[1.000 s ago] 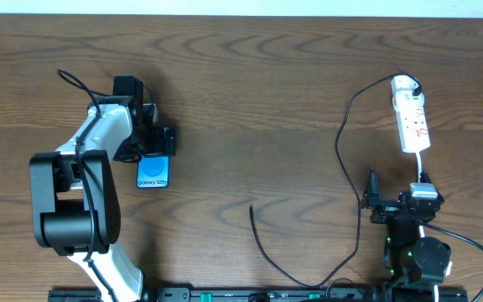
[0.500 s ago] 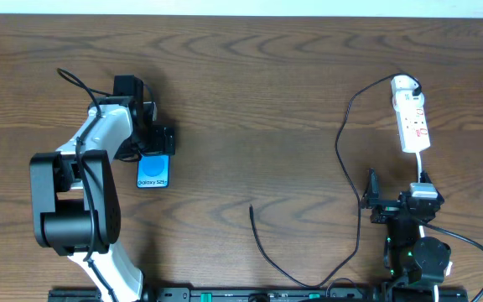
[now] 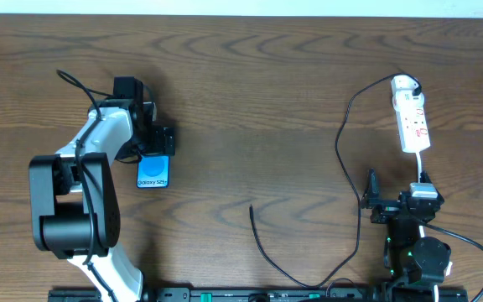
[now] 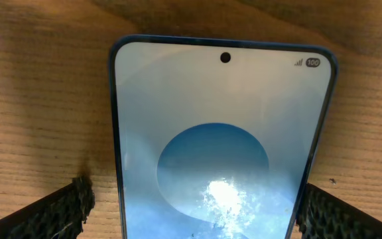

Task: Plug charger to phone and switch on socket
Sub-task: 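Close the left gripper on the phone's sides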

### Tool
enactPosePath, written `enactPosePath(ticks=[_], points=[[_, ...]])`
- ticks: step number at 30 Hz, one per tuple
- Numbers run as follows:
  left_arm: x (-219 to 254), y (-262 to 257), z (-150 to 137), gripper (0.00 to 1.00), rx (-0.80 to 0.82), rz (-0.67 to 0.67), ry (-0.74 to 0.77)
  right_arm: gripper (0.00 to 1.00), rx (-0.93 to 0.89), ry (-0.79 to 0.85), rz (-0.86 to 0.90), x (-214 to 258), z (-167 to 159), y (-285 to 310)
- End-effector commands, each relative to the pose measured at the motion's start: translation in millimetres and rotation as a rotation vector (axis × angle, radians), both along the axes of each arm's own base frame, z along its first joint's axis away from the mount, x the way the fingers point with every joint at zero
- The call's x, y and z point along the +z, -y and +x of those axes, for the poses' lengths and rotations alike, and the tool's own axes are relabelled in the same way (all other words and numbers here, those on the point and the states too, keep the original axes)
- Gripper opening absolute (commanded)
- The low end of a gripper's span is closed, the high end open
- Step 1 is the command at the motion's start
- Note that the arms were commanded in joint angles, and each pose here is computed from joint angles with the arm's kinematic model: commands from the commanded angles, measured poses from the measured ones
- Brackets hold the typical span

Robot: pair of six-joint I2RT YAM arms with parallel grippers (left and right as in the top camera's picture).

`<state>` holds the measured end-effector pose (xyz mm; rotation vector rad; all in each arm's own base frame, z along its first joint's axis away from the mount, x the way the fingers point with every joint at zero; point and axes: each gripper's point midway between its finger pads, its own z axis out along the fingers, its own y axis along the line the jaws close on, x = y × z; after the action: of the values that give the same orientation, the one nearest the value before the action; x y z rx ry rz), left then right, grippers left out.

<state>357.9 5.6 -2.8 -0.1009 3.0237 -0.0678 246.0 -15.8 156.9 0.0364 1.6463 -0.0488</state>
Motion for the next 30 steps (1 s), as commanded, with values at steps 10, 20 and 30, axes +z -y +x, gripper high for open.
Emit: enactPosePath(ticks=[10,20,30], points=[[-25.1,2.7,-24.7,1.0,-0.017,-0.013,-0.077,0.99,0.001,0.0,-0.011,-0.3,-0.3,-0.5],[-25.2,2.7,-25.1,1.0,-0.017,-0.013,-0.079,0.99,0.001,0.0,-0.011,-0.3,-0.3,-0.5],[-25.2,3.0,-26.6,1.0,-0.017,-0.014,-0.085,0.99,0.001,0.0,-0.011,-0.3,-0.3,-0.4]])
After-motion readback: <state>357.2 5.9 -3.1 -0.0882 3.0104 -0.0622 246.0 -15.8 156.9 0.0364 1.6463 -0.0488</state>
